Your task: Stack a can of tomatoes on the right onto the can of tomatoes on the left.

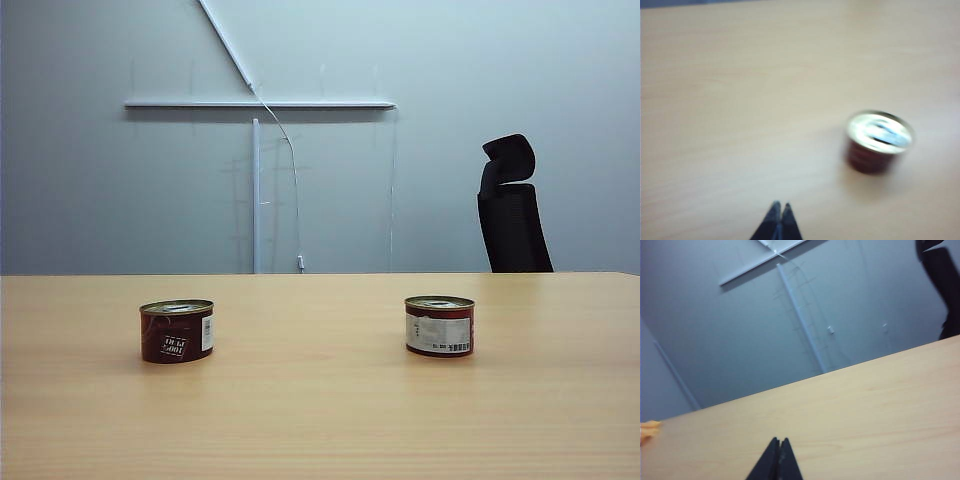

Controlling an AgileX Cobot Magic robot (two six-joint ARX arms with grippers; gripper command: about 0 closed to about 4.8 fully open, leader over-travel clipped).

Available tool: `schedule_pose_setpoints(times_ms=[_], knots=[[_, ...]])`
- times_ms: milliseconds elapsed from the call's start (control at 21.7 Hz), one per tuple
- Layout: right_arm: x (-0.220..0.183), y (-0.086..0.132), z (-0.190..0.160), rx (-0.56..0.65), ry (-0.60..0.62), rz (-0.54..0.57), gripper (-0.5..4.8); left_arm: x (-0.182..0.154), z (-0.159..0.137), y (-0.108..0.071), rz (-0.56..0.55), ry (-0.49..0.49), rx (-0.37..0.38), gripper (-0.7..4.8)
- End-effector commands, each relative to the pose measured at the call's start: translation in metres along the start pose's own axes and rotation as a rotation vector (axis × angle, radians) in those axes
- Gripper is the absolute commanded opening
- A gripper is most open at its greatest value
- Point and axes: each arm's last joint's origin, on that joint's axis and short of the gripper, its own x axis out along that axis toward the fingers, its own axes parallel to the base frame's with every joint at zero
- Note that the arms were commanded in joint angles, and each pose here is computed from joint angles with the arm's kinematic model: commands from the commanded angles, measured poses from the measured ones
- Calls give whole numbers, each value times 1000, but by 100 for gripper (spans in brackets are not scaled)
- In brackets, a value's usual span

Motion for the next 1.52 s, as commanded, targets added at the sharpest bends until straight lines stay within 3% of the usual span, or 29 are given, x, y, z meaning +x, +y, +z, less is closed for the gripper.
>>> schedule_pose_setpoints(times_ms=[46, 184, 277, 323, 369, 415, 738, 830, 1014, 1383, 1429, 1475, 1521], knots=[[3, 10, 16, 30, 36, 50, 3, 1, -1, -10, -84, 19, 27, -2], [14, 15, 22, 12, 126, 74, 7, 1, -2, -17, -150, 32, 46, -2], [25, 18, 21, -43, 205, 102, 64, 1, -3, -21, -184, 37, 56, -2], [33, 20, 18, -84, 264, 133, 145, 1, -3, -23, -199, 36, 61, -2], [46, 23, 13, -159, 354, 178, 354, 0, -3, -25, -218, 37, 66, -2], [53, 25, 9, -190, 401, 197, 479, 0, -3, -26, -225, 34, 68, -2], [112, 45, -44, -353, 754, 353, 479, -1, -3, -31, -273, 34, 82, -2], [132, 49, -64, -392, 829, 335, 479, -2, -3, -35, -304, 33, 90, -2], [154, 47, -84, -413, 899, 272, 479, -3, -3, -38, -332, 31, 98, -2], [162, 39, -112, -402, 994, 263, 479, -3, -3, -38, -336, 30, 99, -2], [162, 39, -112, -396, 998, 274, 360, -3, -3, -38, -336, 29, 99, -2], [163, 41, -111, -377, 987, 313, 149, -3, -3, -38, -334, 29, 99, -2], [164, 43, -110, -362, 967, 351, 74, -3, -3, -38, -332, 30, 98, -2]])
